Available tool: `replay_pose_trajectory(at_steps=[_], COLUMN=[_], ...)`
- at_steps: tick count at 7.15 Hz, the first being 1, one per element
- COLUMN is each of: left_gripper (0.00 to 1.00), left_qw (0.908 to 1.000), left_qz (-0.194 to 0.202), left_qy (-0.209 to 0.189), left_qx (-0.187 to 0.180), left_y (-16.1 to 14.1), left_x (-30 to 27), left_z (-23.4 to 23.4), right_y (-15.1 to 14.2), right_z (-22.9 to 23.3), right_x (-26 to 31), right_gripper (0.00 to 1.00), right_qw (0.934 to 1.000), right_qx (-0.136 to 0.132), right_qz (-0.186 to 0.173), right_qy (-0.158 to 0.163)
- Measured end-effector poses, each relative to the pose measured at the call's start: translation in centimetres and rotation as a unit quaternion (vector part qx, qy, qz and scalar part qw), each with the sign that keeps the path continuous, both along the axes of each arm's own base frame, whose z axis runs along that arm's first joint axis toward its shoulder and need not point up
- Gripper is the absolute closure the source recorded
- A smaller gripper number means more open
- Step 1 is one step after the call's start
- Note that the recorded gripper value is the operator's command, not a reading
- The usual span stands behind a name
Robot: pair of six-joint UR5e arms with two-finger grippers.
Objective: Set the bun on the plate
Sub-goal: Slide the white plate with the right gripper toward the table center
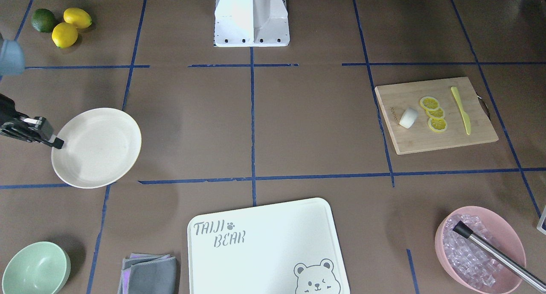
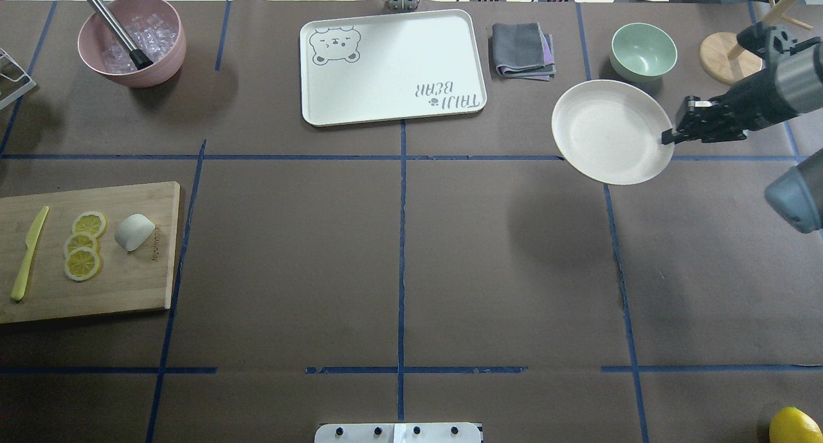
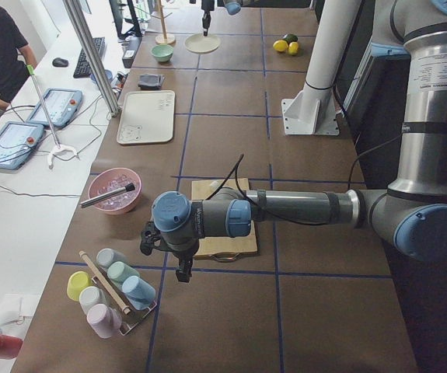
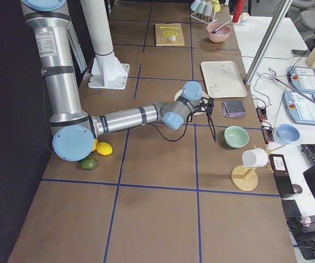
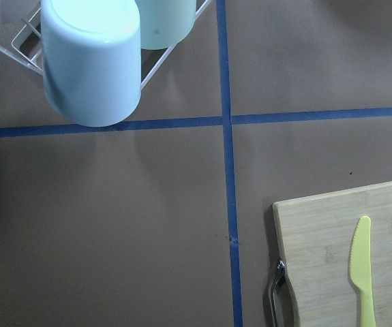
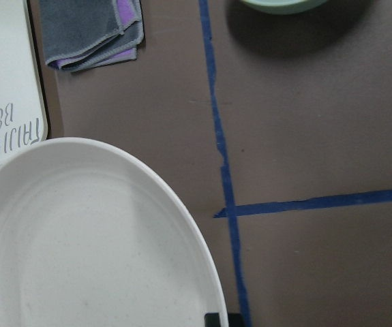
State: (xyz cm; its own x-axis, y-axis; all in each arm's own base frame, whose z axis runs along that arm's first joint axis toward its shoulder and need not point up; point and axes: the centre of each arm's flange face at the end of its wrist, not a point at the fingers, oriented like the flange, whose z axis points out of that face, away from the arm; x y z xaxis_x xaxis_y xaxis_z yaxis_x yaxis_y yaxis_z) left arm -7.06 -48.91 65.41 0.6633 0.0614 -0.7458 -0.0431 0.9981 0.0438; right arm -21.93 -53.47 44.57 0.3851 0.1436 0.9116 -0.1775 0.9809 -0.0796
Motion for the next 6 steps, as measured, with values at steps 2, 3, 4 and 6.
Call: replay_pose_trajectory(at_steps=[2,3,4,6], left_gripper=[0.0,0.0,0.0,0.0], left_qw=[1.0,1.0,1.0,1.0], left_qz=[0.0,0.0,0.0,0.0], left_qy=[0.0,0.0,0.0,0.0], left_qx=[0.0,0.0,-0.001,-0.001], left_y=[0.1,0.2,0.2,0.2], left_x=[0.0,0.0,0.0,0.0], left_z=[0.0,0.0,0.0,0.1], right_y=[0.6,1.3,2.5,5.6], right_z=[-4.7,-7.6,-10.1,-14.2], right_x=[-8.9,-13.5,-17.6,-24.4], right_gripper=[1.0,1.0,1.0,1.0], right_qw=[0.9997,0.9994,0.9989,0.998], right_qx=[-0.017,-0.026,-0.032,-0.039], right_qz=[0.015,0.023,0.031,0.044], right_qy=[0.005,0.01,0.016,0.024])
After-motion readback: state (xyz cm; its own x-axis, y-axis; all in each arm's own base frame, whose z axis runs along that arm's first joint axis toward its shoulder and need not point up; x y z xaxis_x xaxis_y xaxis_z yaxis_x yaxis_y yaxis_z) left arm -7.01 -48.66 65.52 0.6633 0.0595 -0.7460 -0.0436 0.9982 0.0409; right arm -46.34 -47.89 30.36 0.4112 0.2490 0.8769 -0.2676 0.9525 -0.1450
